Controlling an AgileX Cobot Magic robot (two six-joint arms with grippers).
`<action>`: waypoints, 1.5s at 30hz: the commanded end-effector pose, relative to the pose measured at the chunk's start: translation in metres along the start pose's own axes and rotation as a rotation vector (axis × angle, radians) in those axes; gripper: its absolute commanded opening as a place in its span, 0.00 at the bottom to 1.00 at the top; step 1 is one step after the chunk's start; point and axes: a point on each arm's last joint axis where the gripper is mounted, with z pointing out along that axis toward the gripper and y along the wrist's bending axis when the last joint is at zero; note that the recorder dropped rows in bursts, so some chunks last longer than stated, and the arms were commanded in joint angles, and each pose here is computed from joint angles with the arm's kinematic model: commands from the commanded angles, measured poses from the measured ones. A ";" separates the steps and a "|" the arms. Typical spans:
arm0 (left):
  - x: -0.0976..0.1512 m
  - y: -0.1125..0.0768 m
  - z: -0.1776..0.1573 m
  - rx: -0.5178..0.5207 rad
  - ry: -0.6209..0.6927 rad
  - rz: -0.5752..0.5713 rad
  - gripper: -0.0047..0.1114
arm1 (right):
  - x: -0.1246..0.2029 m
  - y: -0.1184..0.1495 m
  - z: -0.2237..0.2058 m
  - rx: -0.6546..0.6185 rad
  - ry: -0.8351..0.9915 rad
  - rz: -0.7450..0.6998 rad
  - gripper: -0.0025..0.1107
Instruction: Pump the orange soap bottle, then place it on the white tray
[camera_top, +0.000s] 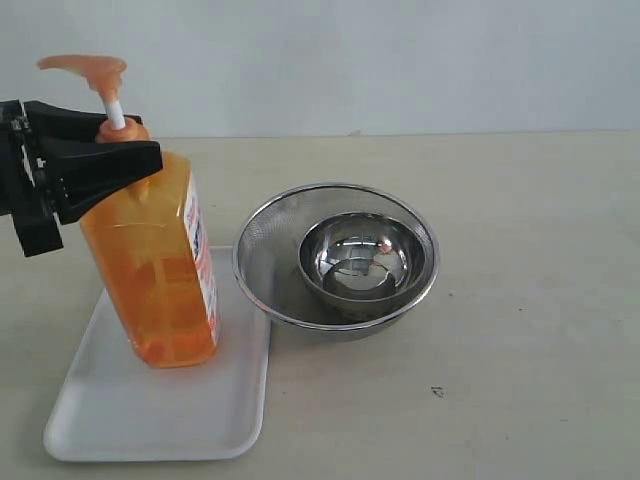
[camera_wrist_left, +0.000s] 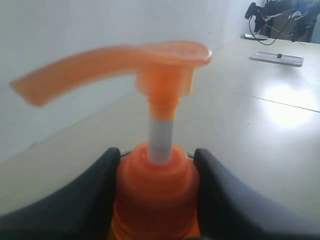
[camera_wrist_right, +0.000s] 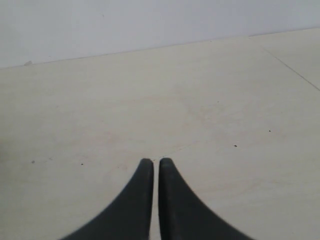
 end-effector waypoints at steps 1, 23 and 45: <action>-0.011 0.000 -0.001 0.012 -0.073 0.022 0.08 | 0.000 0.000 0.000 0.002 -0.013 -0.005 0.03; 0.023 0.008 0.008 0.054 0.011 0.059 0.22 | 0.000 0.000 0.000 0.003 -0.011 -0.005 0.03; 0.016 0.003 0.002 0.037 0.100 0.038 0.90 | 0.000 0.000 0.000 0.003 -0.011 -0.005 0.03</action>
